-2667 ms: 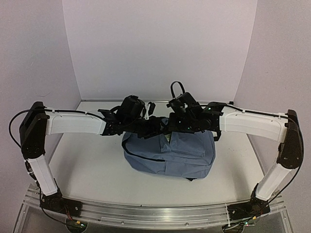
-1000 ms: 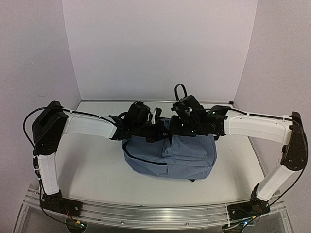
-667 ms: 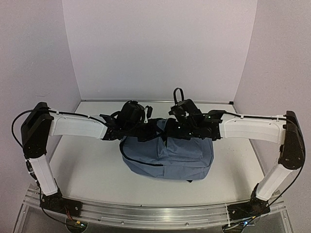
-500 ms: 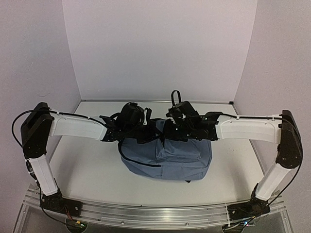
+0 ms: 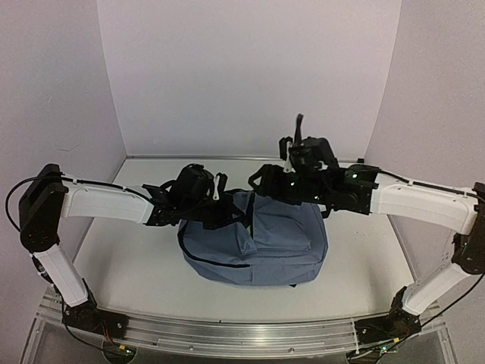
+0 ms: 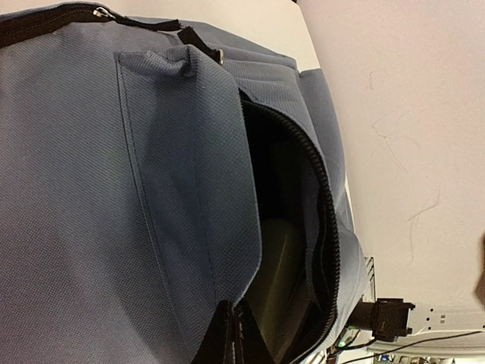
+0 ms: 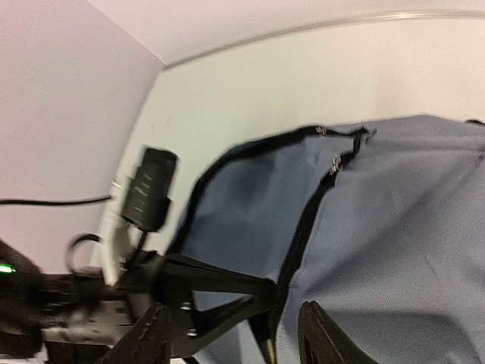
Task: Pack the student bag
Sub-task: Adjust the student bag at the center of the board.
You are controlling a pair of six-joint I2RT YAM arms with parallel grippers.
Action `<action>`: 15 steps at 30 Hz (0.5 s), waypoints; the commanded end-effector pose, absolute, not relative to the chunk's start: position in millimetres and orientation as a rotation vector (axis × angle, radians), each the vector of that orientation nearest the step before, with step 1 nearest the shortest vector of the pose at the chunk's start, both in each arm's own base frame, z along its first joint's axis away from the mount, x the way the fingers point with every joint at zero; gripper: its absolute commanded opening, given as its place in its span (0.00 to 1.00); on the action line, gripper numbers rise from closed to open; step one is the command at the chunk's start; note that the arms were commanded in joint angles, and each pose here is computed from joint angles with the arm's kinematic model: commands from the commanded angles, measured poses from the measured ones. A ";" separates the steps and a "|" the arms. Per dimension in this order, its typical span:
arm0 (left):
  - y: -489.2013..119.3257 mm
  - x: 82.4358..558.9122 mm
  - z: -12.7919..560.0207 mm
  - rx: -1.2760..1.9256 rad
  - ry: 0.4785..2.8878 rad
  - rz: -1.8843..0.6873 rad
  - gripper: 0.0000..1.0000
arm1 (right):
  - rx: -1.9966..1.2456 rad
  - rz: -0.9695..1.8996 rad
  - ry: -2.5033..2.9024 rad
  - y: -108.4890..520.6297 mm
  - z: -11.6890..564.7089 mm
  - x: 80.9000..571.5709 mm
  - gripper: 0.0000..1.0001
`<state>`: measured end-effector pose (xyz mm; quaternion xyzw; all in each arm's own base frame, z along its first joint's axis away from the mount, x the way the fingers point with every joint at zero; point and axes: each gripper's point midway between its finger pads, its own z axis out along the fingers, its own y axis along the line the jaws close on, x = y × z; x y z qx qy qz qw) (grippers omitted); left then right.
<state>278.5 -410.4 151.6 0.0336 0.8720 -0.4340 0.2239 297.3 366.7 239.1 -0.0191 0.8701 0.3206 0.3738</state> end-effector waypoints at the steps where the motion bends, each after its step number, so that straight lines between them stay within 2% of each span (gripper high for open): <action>1: -406.6 260.5 172.4 0.188 2.373 -1.270 0.00 | -0.009 0.761 2.067 341.9 304.6 306.9 0.61; 8: -405.6 254.5 176.8 0.179 2.353 -1.324 0.00 | -0.058 0.648 2.150 355.0 262.4 321.0 0.52; 15: -404.8 252.9 179.5 0.150 2.331 -1.367 0.00 | -0.148 0.602 2.276 375.0 201.5 321.0 0.35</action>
